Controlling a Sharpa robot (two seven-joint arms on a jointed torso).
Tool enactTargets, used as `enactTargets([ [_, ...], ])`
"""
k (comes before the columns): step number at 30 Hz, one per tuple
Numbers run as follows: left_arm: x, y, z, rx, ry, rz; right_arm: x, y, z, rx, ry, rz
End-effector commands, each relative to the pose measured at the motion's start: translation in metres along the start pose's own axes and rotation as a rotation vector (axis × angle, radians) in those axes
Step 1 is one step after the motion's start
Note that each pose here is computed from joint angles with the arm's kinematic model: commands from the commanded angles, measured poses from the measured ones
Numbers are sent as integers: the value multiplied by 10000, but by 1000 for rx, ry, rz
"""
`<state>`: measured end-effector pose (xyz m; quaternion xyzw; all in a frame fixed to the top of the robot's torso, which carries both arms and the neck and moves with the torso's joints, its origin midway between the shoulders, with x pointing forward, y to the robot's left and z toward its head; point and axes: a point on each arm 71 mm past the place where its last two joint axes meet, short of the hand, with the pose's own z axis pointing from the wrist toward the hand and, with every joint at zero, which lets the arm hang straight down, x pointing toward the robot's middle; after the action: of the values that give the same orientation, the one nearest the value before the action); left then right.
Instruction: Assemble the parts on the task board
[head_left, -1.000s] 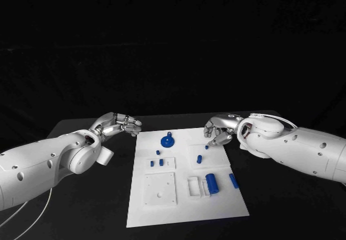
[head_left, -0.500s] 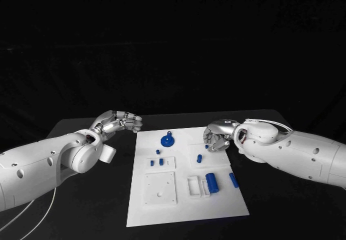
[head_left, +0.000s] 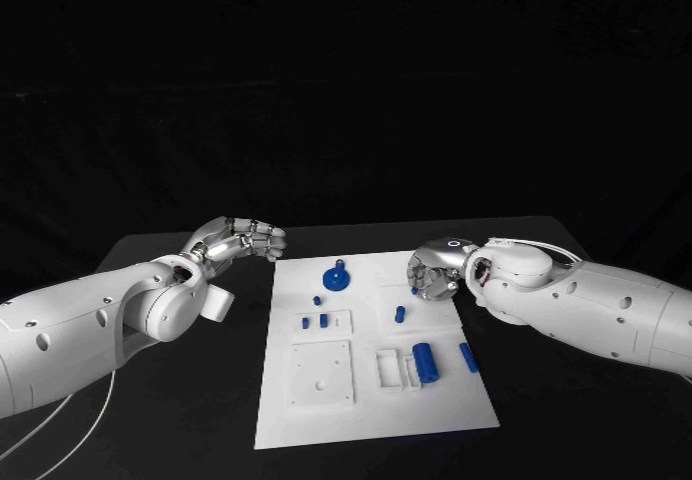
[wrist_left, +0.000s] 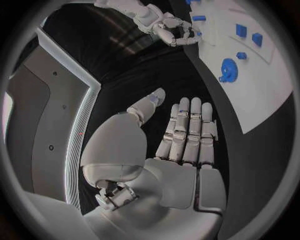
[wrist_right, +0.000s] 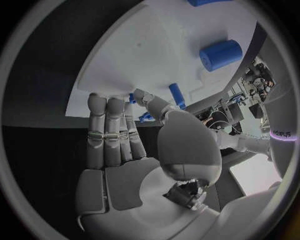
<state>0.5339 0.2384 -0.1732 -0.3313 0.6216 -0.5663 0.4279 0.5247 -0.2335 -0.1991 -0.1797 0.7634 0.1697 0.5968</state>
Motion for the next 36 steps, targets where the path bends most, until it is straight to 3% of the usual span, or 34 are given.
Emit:
enactTargets([
  [1, 8, -19, 6, 14, 2, -12, 95, 25, 9, -4, 39, -11],
  [36, -13, -7, 2, 5, 4, -12, 190, 163, 45, -35, 86, -12],
])
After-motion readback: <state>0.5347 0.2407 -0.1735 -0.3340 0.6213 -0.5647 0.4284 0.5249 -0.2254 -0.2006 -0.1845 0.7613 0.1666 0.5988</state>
